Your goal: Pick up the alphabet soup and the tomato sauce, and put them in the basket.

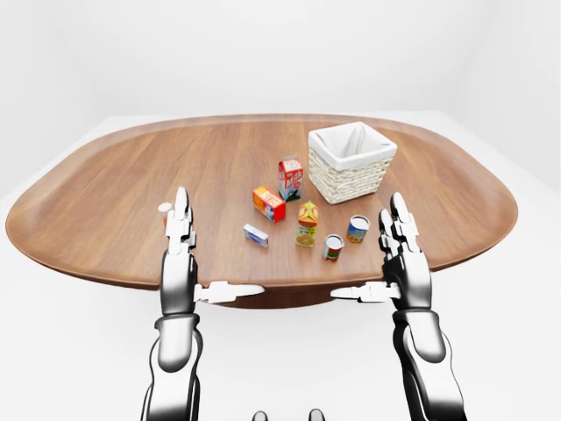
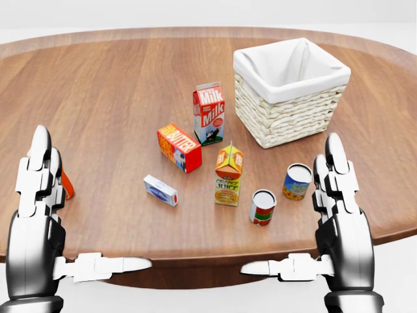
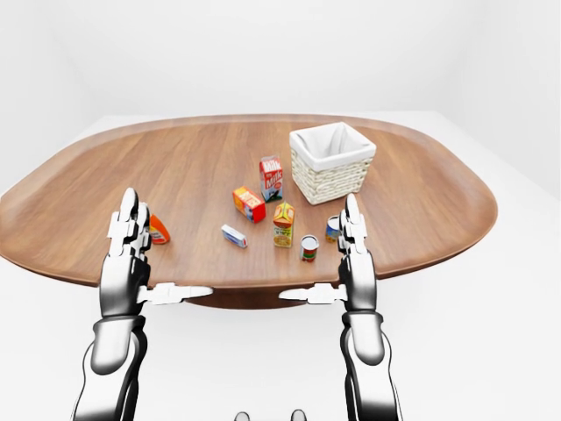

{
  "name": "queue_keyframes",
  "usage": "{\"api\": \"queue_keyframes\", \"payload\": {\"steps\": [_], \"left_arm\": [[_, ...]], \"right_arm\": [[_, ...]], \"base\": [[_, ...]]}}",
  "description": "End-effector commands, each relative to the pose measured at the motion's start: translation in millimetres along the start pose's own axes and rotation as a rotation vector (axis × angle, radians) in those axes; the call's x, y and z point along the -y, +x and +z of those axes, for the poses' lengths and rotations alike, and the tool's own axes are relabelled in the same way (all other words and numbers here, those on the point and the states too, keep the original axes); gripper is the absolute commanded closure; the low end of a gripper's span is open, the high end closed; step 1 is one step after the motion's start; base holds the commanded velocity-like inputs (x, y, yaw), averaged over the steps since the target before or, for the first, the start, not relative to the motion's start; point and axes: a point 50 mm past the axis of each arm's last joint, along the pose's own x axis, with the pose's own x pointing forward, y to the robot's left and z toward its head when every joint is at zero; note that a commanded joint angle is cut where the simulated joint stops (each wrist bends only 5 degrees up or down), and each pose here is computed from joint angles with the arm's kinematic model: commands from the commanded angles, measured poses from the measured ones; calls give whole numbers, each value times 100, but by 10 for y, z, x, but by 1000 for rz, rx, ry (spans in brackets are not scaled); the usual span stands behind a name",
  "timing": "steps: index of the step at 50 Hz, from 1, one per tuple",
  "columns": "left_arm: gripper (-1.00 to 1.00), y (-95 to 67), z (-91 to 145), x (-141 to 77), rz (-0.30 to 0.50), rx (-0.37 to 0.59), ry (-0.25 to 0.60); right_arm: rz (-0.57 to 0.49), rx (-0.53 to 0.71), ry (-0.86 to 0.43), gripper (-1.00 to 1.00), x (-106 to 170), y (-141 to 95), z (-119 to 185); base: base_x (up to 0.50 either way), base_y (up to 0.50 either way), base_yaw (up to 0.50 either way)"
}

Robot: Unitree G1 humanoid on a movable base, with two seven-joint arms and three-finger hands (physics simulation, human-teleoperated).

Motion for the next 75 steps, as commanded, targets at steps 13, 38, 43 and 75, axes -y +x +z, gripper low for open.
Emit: {"api": "queue_keyframes", "payload": {"steps": [13, 38, 43, 75], "left_arm": [[-100, 1, -4, 19, -15, -1, -3], [-100, 0, 5, 23, -17, 2, -5], [-100, 4, 4, 24, -17, 2, -7], [-100, -2, -7, 30, -22, -3, -8]], "right_arm": [[4, 0, 1, -100, -3, -5, 1], [7, -14, 1, -100, -6, -3, -33], [6, -9, 1, -100, -5, 1, -21], [12, -18, 1, -100, -14, -7, -42]], "base": [[23, 0, 0], [24, 0, 0], [24, 0, 0], [24, 0, 0]]}}
